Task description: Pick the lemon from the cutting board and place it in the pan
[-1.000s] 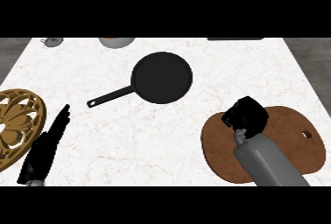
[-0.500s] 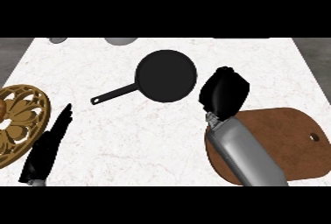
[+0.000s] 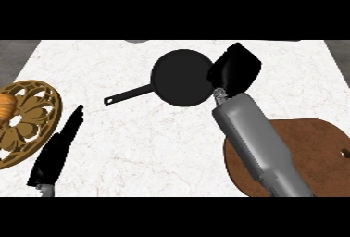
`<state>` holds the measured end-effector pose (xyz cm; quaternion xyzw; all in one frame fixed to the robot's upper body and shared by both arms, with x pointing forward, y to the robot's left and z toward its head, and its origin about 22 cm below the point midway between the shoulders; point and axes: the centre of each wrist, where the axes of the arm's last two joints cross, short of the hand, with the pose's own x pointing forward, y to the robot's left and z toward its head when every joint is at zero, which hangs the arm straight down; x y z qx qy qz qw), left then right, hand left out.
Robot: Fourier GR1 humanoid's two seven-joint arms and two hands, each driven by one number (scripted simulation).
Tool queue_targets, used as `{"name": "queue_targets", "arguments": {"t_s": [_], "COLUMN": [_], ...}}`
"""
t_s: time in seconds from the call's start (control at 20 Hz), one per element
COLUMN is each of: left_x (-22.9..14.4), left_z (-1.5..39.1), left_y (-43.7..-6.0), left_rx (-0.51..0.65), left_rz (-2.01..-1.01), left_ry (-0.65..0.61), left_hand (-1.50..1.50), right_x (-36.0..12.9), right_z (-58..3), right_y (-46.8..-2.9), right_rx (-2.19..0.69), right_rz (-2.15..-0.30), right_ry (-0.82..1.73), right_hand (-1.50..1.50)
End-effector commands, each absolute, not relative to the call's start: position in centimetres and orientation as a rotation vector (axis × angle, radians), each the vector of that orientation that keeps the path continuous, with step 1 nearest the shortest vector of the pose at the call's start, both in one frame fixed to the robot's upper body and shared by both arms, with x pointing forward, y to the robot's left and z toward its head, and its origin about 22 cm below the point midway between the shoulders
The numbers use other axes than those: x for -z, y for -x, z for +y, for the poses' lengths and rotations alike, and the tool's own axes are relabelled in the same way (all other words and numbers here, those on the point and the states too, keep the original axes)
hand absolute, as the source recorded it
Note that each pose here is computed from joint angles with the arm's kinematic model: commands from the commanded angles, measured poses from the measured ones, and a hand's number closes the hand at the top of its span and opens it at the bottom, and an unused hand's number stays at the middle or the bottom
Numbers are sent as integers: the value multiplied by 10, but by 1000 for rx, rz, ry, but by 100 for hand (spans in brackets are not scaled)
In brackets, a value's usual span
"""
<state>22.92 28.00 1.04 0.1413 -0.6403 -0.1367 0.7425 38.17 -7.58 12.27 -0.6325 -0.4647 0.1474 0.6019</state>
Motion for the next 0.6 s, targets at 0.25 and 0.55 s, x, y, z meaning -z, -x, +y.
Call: {"name": "queue_targets", "arguments": {"t_s": [0.25,0.55], "left_x": [-22,-17], "left_z": [267,256], "left_y": [-238,-240], "left_rx": [324,357], "left_rz": [-1437,-1449], "left_ry": [-293,-266], "left_hand": [0,0], "right_x": [-92,-69], "right_z": [-99,-106], "right_y": [-420,-434], "right_rx": [-113,-295], "right_rz": [-904,-797], "right_ry": [1297,1220], "right_hand": [150,150]}}
